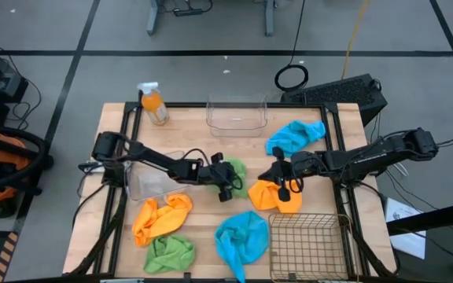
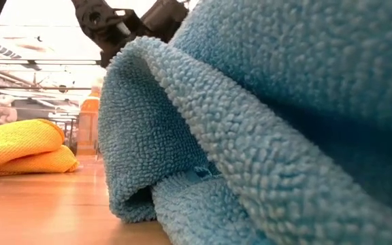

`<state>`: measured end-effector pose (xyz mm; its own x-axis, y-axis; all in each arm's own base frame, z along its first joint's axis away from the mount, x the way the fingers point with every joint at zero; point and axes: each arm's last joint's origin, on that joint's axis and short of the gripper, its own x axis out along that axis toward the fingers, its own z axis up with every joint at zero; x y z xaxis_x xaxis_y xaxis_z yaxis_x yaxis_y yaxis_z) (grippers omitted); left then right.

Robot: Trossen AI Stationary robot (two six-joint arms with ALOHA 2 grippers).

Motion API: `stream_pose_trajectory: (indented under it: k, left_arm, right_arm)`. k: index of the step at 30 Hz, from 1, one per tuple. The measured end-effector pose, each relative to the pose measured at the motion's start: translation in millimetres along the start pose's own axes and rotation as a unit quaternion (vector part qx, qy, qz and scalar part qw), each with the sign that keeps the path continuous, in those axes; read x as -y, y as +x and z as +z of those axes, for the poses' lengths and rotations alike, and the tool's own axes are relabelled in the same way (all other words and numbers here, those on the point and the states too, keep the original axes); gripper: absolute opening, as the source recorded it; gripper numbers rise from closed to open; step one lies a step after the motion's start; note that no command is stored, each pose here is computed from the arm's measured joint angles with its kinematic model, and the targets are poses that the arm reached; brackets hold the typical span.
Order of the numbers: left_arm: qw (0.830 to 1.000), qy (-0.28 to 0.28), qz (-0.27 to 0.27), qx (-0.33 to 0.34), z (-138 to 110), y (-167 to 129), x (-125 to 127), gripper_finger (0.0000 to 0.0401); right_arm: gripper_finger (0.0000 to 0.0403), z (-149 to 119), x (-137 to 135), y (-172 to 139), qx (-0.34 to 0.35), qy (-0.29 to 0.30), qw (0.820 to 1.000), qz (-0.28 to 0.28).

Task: Sort microfiber towel by color & place in baskets
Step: Put the top green microfiber towel into the bottom transparent bin

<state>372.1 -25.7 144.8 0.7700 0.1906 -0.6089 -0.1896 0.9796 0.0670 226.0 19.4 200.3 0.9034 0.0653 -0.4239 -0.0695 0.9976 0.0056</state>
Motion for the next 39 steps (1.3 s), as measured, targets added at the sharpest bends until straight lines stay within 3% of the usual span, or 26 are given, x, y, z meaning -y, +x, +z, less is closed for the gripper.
stream_pose_trajectory:
  k: [4,9,18,23,27,31,39]
  left_arm:
    - [0.999,0.026,0.019,0.030,11,-12,5,0.0020]
    - [0.997,0.059,0.024,0.053,18,-20,9,0.0020]
    - [0.993,0.095,0.025,0.071,21,-21,13,0.0020]
    - [0.985,0.140,0.020,0.094,24,-24,22,0.0020]
    - [0.980,0.157,0.016,0.123,28,-28,29,0.0020]
    - [0.977,0.167,0.015,0.134,30,-29,31,0.0020]
    - [0.974,0.177,0.011,0.141,31,-30,33,0.0020]
  right_arm:
    - [0.0048,0,1,7,0.010,0.000,1.000,-0.024]
    - [0.0132,-9,4,20,-0.010,0.000,0.997,-0.070]
    - [0.0304,-13,4,47,0.044,-0.001,0.997,-0.071]
    - [0.0364,-22,5,59,0.038,-0.004,0.997,-0.072]
    - [0.0369,-28,5,65,0.030,-0.021,0.997,-0.072]
    - [0.0347,-29,5,66,0.031,-0.025,0.997,-0.072]
    - [0.0243,-25,3,66,0.051,-0.023,0.998,-0.036]
